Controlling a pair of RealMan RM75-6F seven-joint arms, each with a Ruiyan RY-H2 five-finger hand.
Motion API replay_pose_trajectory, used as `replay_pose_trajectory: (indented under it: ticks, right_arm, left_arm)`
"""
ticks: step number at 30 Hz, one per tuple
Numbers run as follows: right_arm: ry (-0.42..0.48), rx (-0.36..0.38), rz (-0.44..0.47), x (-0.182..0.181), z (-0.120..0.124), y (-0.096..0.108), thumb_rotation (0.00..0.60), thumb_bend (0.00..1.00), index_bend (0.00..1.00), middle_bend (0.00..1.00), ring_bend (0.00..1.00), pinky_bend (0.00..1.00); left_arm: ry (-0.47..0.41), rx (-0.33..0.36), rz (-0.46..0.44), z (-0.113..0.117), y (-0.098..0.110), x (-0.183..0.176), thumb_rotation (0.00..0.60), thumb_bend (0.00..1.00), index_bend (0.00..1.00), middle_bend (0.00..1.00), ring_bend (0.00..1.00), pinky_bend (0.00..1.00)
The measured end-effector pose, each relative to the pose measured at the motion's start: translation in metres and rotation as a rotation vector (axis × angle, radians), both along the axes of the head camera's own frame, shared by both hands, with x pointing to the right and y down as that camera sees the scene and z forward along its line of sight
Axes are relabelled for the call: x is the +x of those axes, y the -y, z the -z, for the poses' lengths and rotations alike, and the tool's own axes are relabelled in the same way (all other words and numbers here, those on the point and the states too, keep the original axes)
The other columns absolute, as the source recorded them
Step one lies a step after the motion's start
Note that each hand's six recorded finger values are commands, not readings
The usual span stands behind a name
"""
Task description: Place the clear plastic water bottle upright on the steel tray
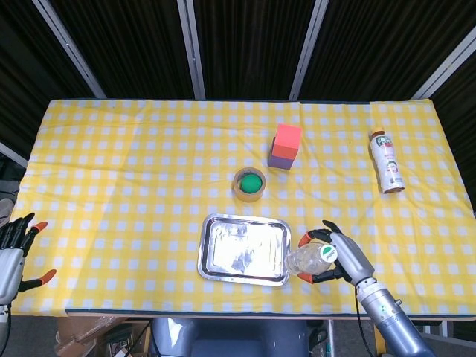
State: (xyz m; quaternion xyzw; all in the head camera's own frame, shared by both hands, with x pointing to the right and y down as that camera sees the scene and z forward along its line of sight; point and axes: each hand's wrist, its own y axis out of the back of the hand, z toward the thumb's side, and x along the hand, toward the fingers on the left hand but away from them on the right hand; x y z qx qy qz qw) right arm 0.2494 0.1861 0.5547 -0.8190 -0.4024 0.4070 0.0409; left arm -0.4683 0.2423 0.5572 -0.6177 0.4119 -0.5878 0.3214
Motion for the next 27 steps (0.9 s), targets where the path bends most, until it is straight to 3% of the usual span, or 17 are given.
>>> replay_pose_trajectory:
  ticks: [9, 14, 20, 27]
  right_arm:
    - [-0.004, 0.183, 0.029, -0.018, 0.07, 0.07, 0.6, 0.36, 0.74, 0.6, 0.28, 0.0]
    - [-0.076, 0.197, 0.073, -0.009, 0.088, 0.087, 0.6, 0.36, 0.74, 0.6, 0.28, 0.0]
    - [-0.114, 0.08, 0.102, -0.002, 0.071, 0.07, 0.6, 0.36, 0.74, 0.6, 0.28, 0.0]
    - [-0.069, -0.108, 0.113, -0.01, 0.025, 0.018, 0.6, 0.42, 0.78, 0.6, 0.3, 0.0]
  left_arm:
    - [0.0, 0.005, 0.006, 0.002, 0.0, -0.002, 0.6, 0.15, 0.15, 0.0, 0.0, 0.0]
    - [0.0, 0.007, 0.007, 0.003, 0.0, -0.002, 0.6, 0.15, 0.15, 0.0, 0.0, 0.0]
    - [-0.003, 0.013, 0.008, 0.005, 0.0, -0.002, 0.6, 0.15, 0.15, 0.0, 0.0, 0.0]
    - [-0.001, 0.013, 0.007, 0.004, 0.0, -0.001, 0.6, 0.15, 0.15, 0.0, 0.0, 0.0]
